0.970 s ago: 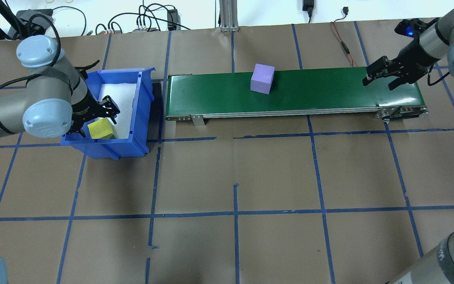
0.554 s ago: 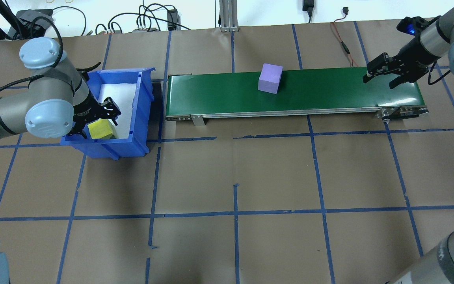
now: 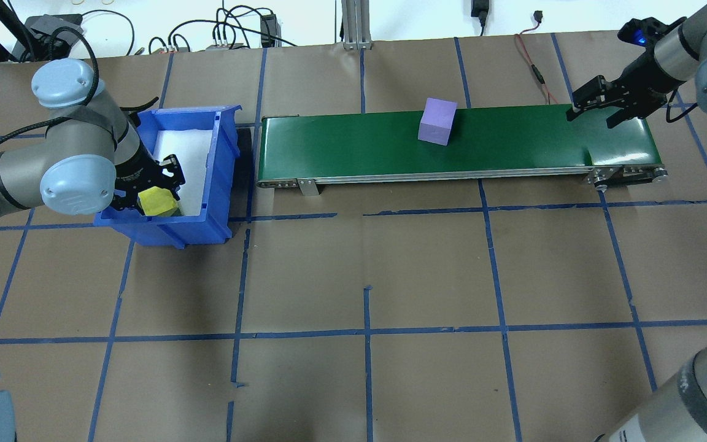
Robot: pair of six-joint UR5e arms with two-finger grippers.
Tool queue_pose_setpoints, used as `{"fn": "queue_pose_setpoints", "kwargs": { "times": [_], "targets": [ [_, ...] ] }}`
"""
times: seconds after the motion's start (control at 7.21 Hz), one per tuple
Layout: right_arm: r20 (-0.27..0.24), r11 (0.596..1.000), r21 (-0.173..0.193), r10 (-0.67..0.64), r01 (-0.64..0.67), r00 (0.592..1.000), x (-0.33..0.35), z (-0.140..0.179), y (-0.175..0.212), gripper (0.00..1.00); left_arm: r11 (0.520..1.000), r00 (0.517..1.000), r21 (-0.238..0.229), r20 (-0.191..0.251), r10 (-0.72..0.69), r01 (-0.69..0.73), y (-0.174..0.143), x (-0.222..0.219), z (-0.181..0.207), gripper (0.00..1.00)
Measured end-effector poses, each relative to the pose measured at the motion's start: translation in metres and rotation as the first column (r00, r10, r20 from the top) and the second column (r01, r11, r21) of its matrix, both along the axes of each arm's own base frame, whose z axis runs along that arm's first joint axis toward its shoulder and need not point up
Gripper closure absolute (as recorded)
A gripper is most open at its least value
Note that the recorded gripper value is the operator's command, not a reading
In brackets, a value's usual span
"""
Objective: Move block left to right into plate
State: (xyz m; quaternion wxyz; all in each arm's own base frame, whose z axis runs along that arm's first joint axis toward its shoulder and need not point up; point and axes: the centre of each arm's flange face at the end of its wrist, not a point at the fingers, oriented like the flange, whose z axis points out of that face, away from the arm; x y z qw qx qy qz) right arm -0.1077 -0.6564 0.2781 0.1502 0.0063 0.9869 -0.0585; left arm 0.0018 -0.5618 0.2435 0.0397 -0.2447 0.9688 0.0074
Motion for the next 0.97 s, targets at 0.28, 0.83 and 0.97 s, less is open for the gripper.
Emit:
{"fn": "queue_pose_setpoints", "kwargs": {
  "times": [0.28, 0.83, 0.97],
  "targets": [
    [-0.001, 1.0, -0.002, 0.001, -0.001, 1.0, -0.001, 0.0, -0.001, 0.0, 1.0, 1.0, 0.003, -0.004, -0.004, 0.004, 0.001, -0.001, -0.001, 0.42],
    [-0.001, 1.0, -0.002, -0.001, 0.001, 1.0, -0.001, 0.0, -0.002, 0.0, 0.989, 0.999, -0.14, 0.026, -0.044, 0.047, -0.014, -0.012, 0.081, 0.35],
    [-0.001, 1.0, -0.003, -0.001, 0.001, 1.0, -0.001, 0.001, -0.002, 0.0, 0.977, 0.998, -0.203, 0.024, -0.061, 0.064, -0.014, -0.023, 0.119, 0.35]
  ]
}}
